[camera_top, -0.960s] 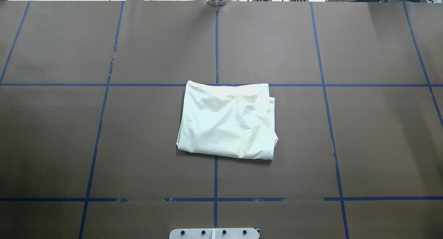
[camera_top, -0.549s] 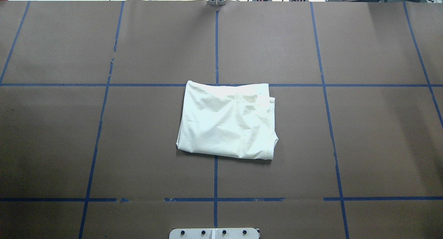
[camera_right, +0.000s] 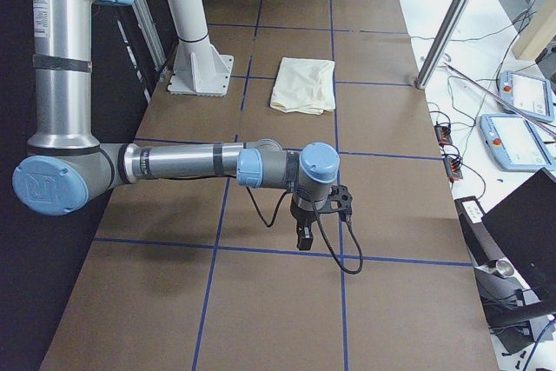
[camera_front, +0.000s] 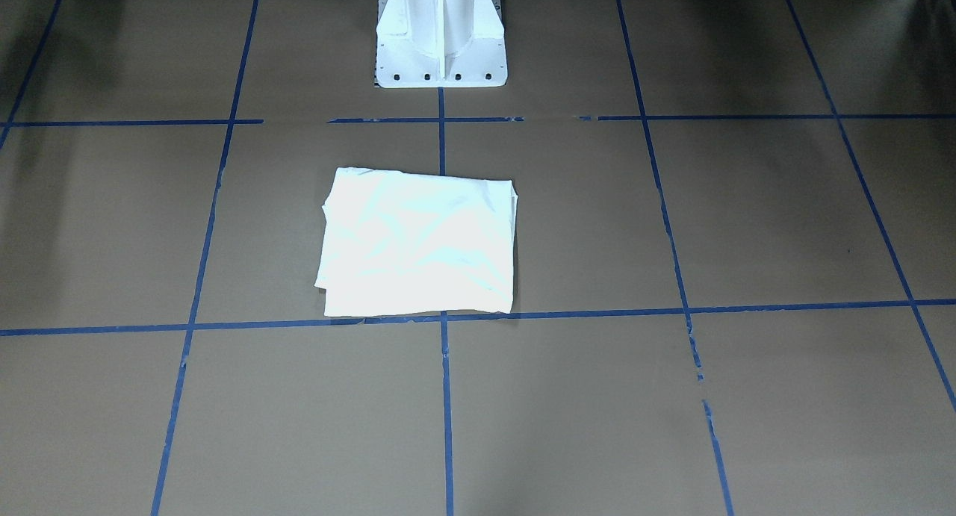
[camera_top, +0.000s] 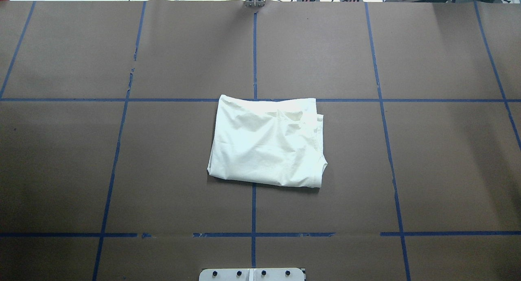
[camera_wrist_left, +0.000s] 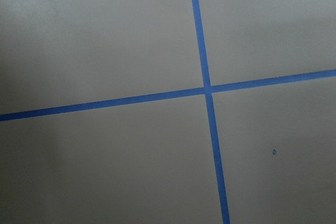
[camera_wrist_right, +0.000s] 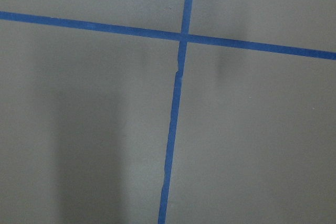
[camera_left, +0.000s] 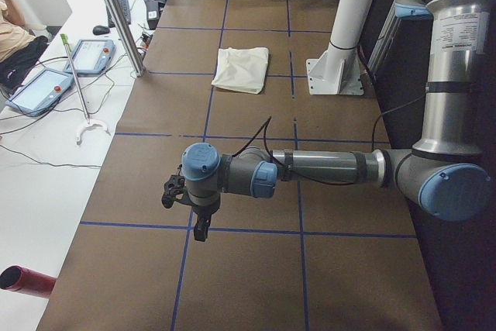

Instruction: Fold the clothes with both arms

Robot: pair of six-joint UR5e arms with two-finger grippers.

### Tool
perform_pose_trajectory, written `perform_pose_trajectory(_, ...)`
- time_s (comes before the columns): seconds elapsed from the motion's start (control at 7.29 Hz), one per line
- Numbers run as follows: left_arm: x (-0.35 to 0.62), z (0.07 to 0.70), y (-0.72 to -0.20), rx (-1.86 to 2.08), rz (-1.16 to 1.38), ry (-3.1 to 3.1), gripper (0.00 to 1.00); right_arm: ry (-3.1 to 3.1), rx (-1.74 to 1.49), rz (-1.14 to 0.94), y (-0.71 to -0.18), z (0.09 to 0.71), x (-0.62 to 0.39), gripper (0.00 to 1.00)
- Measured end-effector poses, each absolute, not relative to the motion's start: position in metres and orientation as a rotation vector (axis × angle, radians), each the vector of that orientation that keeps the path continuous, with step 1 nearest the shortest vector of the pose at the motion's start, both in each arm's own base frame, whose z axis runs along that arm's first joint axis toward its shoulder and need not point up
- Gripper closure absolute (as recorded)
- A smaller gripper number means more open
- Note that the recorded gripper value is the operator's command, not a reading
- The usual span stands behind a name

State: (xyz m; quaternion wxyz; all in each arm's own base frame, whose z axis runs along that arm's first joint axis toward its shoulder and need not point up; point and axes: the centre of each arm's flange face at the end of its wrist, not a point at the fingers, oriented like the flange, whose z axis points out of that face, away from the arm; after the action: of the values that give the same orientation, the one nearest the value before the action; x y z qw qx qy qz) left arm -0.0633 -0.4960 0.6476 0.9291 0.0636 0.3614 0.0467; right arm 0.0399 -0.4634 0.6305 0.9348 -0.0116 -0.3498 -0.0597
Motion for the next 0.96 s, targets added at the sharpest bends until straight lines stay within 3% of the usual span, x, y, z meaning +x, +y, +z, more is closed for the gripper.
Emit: perform_pose_trajectory(0.96,-0.0631,0.6472,-0.496,0.13,0.095,0.742,0.01,-0.714,-0.027,-0.125,-0.4636,0.6306,0.0373,0.0)
